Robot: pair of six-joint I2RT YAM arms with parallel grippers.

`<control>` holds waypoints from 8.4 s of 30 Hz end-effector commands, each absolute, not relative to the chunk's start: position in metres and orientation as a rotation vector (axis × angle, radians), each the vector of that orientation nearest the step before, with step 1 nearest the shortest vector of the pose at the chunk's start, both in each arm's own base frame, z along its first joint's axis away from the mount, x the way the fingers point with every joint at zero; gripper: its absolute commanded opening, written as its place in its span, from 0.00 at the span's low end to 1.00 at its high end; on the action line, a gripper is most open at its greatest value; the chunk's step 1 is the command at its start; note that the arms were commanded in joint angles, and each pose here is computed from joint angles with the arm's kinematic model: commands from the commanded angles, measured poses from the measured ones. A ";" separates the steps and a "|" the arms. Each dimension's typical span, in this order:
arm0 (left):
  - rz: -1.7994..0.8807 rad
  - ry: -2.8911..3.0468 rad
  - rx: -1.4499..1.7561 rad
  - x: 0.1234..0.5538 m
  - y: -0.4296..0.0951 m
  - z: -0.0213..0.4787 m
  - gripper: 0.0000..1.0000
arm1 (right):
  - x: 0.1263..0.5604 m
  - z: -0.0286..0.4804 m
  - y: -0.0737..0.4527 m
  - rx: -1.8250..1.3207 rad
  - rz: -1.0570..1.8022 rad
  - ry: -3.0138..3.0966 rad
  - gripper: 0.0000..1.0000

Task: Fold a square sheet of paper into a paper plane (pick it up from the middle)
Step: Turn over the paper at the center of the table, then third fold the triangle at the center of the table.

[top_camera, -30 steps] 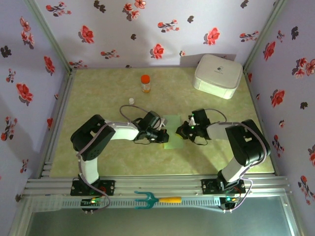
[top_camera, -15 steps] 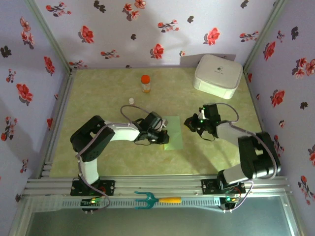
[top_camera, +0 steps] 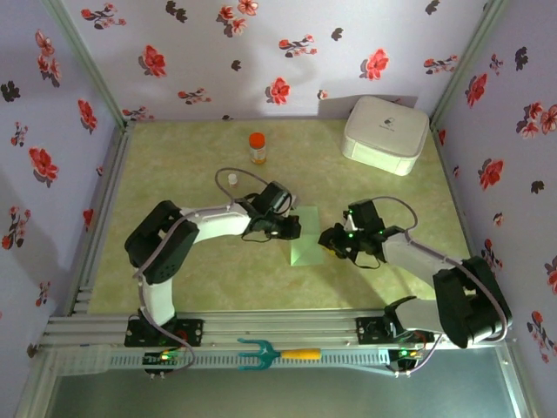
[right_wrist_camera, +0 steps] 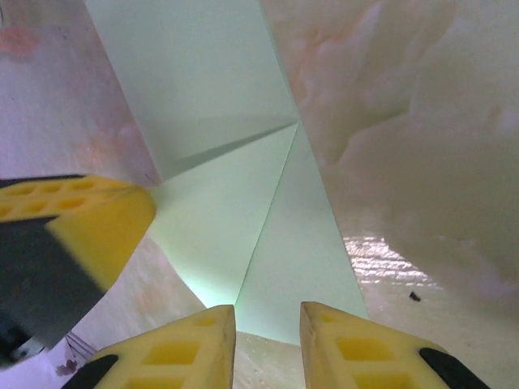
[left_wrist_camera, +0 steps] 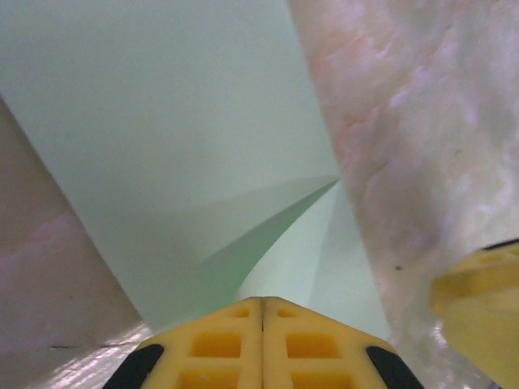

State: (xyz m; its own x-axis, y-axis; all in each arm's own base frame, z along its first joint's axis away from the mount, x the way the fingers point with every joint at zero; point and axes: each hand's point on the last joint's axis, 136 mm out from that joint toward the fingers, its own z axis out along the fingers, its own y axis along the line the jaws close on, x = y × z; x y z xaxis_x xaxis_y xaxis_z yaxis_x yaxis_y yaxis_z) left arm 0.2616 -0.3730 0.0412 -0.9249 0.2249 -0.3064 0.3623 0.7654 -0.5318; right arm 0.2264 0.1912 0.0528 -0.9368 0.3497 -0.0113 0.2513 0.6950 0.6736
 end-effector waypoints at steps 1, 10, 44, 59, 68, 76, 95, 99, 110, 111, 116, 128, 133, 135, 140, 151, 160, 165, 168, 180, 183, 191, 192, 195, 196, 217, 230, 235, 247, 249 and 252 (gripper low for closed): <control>-0.802 2.826 0.491 0.253 -0.359 0.015 0.07 | 0.217 0.048 0.190 0.527 1.038 2.786 0.31; -0.767 2.871 0.480 0.244 -0.349 -0.003 0.06 | 0.208 0.044 0.196 0.512 1.006 2.835 0.40; -0.784 2.872 0.473 0.242 -0.352 -0.004 0.06 | 0.247 0.049 0.221 0.451 1.095 2.755 0.52; -0.800 2.876 0.461 0.239 -0.352 -0.006 0.05 | 0.280 0.051 0.223 0.434 1.202 2.688 0.51; -0.807 2.864 0.464 0.241 -0.353 -0.003 0.04 | 0.290 0.043 0.216 0.429 1.246 2.662 0.49; -0.809 2.858 0.466 0.241 -0.354 -0.001 0.04 | 0.294 0.035 0.213 0.447 1.254 2.667 0.46; -0.858 2.781 0.464 0.248 -0.359 0.022 0.13 | 0.298 0.032 0.208 0.452 1.277 2.640 0.10; -0.847 2.699 0.429 0.257 -0.356 0.042 0.19 | 0.298 0.039 0.208 0.445 1.286 2.623 0.04; -0.668 2.431 0.308 0.282 -0.314 0.112 0.28 | 0.292 0.072 0.186 0.366 1.054 2.623 0.02; -0.647 2.402 0.291 0.284 -0.307 0.119 0.29 | 0.291 0.076 0.182 0.346 0.993 2.627 0.02; -0.513 2.273 0.206 0.294 -0.270 0.151 0.33 | 0.285 0.096 0.163 0.244 0.706 2.641 0.02; -0.432 2.110 0.047 0.291 -0.199 0.183 0.77 | 0.287 0.148 0.101 0.062 -0.182 2.503 0.00; -0.364 2.082 -0.004 0.283 -0.166 0.185 1.00 | 0.293 0.163 0.104 -0.042 -0.412 2.403 0.00; -0.357 2.084 -0.017 0.280 -0.158 0.184 1.00 | 0.296 0.161 0.114 -0.118 -0.482 2.378 0.00; -0.400 2.046 -0.044 0.269 -0.144 0.194 1.00 | 0.304 0.136 0.145 -0.206 -0.537 2.433 0.00; -0.392 2.055 -0.099 0.259 -0.125 0.198 1.00 | 0.299 0.065 0.258 -0.367 -0.154 2.672 0.04; -0.491 2.129 -0.035 0.262 -0.152 0.191 1.00 | 0.286 0.090 0.307 -0.361 0.411 2.735 0.35; -0.578 2.248 0.101 0.269 -0.191 0.176 0.94 | 0.288 0.104 0.267 -0.117 0.682 2.693 0.46; -0.645 2.325 0.153 0.273 -0.214 0.162 0.85 | 0.287 0.105 0.244 0.008 0.836 2.659 0.47; -0.847 2.595 0.245 0.275 -0.308 0.102 0.52 | 0.277 0.054 0.205 0.333 1.095 2.681 0.07; -0.844 2.641 0.270 0.272 -0.325 0.091 0.49 | 0.278 0.050 0.206 0.335 1.108 2.687 0.05; -0.897 2.684 0.236 0.272 -0.346 0.074 0.49 | 0.278 0.026 0.208 0.376 1.120 2.744 0.05; -0.898 2.691 0.229 0.272 -0.347 0.071 0.49 | 0.276 0.020 0.204 0.401 1.105 2.759 0.05; -0.906 2.707 0.214 0.271 -0.348 0.065 0.49 | 0.273 0.007 0.198 0.487 1.119 2.767 0.06; -0.914 2.710 0.205 0.271 -0.348 0.064 0.49 | 0.271 0.004 0.198 0.514 1.138 2.766 0.06; -0.968 2.794 0.077 0.277 -0.353 0.029 0.37 | 0.257 -0.012 0.190 0.647 1.121 2.783 0.06; -1.034 2.795 0.079 0.274 -0.360 0.026 0.28 | 0.256 -0.014 0.189 0.655 1.106 2.789 0.07; -1.050 2.779 0.081 0.274 -0.361 0.032 0.26 | 0.256 -0.014 0.188 0.656 1.101 2.790 0.07; -1.066 2.772 0.058 0.275 -0.360 0.030 0.27 | 0.255 -0.014 0.187 0.657 1.095 2.793 0.07; -1.070 2.767 0.056 0.275 -0.360 0.031 0.25 | 0.256 -0.014 0.187 0.655 1.095 2.792 0.07; -1.069 2.767 0.052 0.275 -0.359 0.032 0.18 | 0.256 -0.013 0.187 0.652 1.097 2.788 0.08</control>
State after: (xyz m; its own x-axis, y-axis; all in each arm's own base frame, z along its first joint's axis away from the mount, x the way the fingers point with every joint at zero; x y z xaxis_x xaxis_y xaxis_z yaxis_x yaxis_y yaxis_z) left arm 0.2783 -0.3593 0.0330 -0.9817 -0.0284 -0.1881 0.1036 0.7496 -0.6537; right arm 0.2793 0.2053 0.0158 -0.9278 0.3729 0.0091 0.2469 0.5956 0.7644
